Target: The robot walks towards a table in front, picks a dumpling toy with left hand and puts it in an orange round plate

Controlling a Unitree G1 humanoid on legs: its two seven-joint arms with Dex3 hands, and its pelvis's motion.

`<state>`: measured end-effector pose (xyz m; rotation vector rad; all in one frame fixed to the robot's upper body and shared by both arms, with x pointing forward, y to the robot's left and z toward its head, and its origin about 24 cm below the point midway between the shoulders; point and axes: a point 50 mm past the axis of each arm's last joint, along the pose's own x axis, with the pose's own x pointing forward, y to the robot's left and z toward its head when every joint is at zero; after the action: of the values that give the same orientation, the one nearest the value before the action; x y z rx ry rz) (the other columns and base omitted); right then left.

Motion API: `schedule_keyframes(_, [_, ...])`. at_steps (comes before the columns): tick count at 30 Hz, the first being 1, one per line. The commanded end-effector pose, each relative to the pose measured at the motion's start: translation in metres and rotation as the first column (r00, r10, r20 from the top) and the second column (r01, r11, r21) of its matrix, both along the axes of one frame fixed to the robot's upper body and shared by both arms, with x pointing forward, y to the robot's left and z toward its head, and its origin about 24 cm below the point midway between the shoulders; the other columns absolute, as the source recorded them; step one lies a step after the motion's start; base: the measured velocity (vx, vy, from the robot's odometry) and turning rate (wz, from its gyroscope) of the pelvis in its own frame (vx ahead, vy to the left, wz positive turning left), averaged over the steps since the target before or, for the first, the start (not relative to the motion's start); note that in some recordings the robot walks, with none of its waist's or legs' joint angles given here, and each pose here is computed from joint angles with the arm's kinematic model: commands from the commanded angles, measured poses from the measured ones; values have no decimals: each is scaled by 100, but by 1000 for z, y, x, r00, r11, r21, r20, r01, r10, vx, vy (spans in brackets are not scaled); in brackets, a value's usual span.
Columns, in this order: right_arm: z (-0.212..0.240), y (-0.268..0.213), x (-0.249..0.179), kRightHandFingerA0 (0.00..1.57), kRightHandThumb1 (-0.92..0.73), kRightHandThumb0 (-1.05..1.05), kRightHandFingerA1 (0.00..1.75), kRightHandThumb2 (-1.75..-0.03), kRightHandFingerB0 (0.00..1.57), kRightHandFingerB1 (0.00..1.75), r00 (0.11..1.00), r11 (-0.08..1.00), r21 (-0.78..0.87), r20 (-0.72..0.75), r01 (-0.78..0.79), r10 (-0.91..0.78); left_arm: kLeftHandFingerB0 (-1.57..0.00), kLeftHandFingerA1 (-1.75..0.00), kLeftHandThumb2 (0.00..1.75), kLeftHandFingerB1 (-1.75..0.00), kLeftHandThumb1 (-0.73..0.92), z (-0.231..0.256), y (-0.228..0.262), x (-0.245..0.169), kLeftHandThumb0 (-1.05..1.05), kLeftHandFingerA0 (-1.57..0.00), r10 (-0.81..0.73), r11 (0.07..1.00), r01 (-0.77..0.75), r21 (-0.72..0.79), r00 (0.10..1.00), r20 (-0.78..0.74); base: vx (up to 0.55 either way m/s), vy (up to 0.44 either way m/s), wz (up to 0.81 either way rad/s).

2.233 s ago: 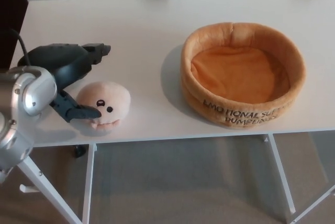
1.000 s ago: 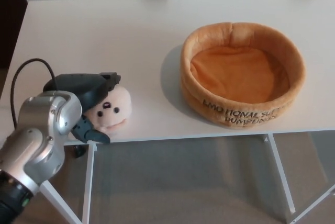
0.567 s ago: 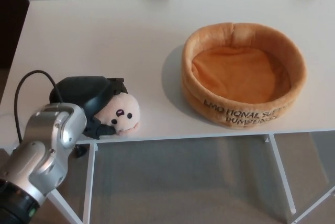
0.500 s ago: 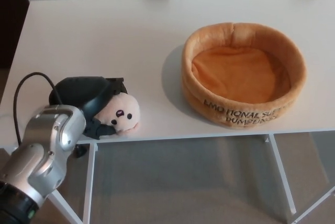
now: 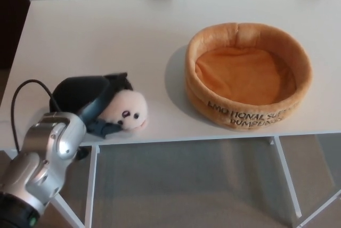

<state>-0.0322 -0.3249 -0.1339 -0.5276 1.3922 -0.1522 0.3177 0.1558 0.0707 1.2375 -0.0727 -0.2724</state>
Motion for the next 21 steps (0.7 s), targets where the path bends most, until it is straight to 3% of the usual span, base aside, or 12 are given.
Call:
schedule_keyframes(1, [3, -8, 2, 71, -57, -53, 60, -84, 39, 47, 1000, 1000, -12, -8, 8, -8, -87, -151, 66, -87, 75, 34, -9, 9, -12, -87, 43, 987, -19, -161, 988, 146, 0, 0, 0])
schedule_keyframes(4, [4, -8, 1, 67, -57, -52, 59, -84, 38, 47, 1000, 1000, -10, -7, 12, -12, -81, -142, 68, -98, 81, 62, -19, 18, -14, -90, 44, 978, 3, -207, 974, 222, 0, 0, 0])
schedule_keyframes(5, [4, -9, 1, 72, -69, -45, 46, -61, 42, 34, 1000, 1000, -11, -8, 2, -2, -79, -145, 65, -102, 82, 77, -26, 22, -16, -90, 26, 975, 36, -220, 962, 272, 0, 0, 0])
schedule_keyframes(6, [4, -9, 1, 72, -69, -45, 46, -61, 42, 34, 1000, 1000, -11, -8, -1, 1, -79, -145, 65, -102, 82, 80, -28, 23, -16, -90, 21, 974, 45, -222, 959, 284, 0, 0, 0])
schedule_keyframes(13, [3, -7, 1, 71, -68, -46, 45, -61, 43, 34, 1000, 1000, -4, 1, 18, -18, -73, -175, 59, -116, 75, 114, -55, 31, -16, -72, -31, 969, 119, -215, 927, 374, 0, 0, 0])
schedule_keyframes(14, [4, -7, 1, 63, -58, -52, 58, -86, 36, 47, 1000, 1000, -8, -2, 11, -11, -75, -175, 59, -111, 74, 116, -60, 32, -15, -72, -36, 968, 127, -219, 926, 377, 0, 0, 0])
schedule_keyframes(15, [3, -7, 1, 69, -57, -54, 59, -84, 37, 47, 1000, 1000, -9, -7, 11, -11, -80, -168, 58, -91, 67, 120, -68, 33, -18, -81, -53, 966, 144, -216, 924, 380, 0, 0, 0])
schedule_keyframes(16, [3, -7, 1, 69, -57, -54, 59, -84, 37, 47, 1000, 1000, -9, -7, 11, -11, -80, -168, 58, -91, 67, 120, -68, 33, -18, -81, -53, 966, 144, -216, 924, 380, 0, 0, 0])
schedule_keyframes(17, [3, -7, 0, 66, -58, -54, 59, -85, 37, 47, 1000, 1000, -6, -9, 14, -14, -80, -144, 60, -108, 68, 125, -82, 34, -16, -92, -78, 963, 169, -211, 920, 385, 0, 0, 0])
schedule_keyframes(18, [3, -7, 0, 66, -58, -54, 59, -85, 37, 47, 1000, 1000, -3, -8, 12, -12, -80, -144, 60, -108, 68, 128, -91, 34, -16, -92, -89, 961, 182, -209, 917, 389, 0, 0, 0])
schedule_keyframes(19, [3, -7, 1, 72, -68, -46, 46, -61, 44, 35, 1000, 1000, -3, -7, 14, -14, -87, -160, 63, -86, 65, 131, -96, 34, -19, -84, -99, 959, 193, -207, 915, 391, 0, 0, 0])
schedule_keyframes(21, [3, -7, 2, 72, -68, -46, 46, -61, 44, 35, 1000, 1000, -4, -6, 19, -19, -87, -160, 63, -86, 65, 134, -102, 35, -19, -84, -111, 958, 204, -202, 913, 393, 0, 0, 0])
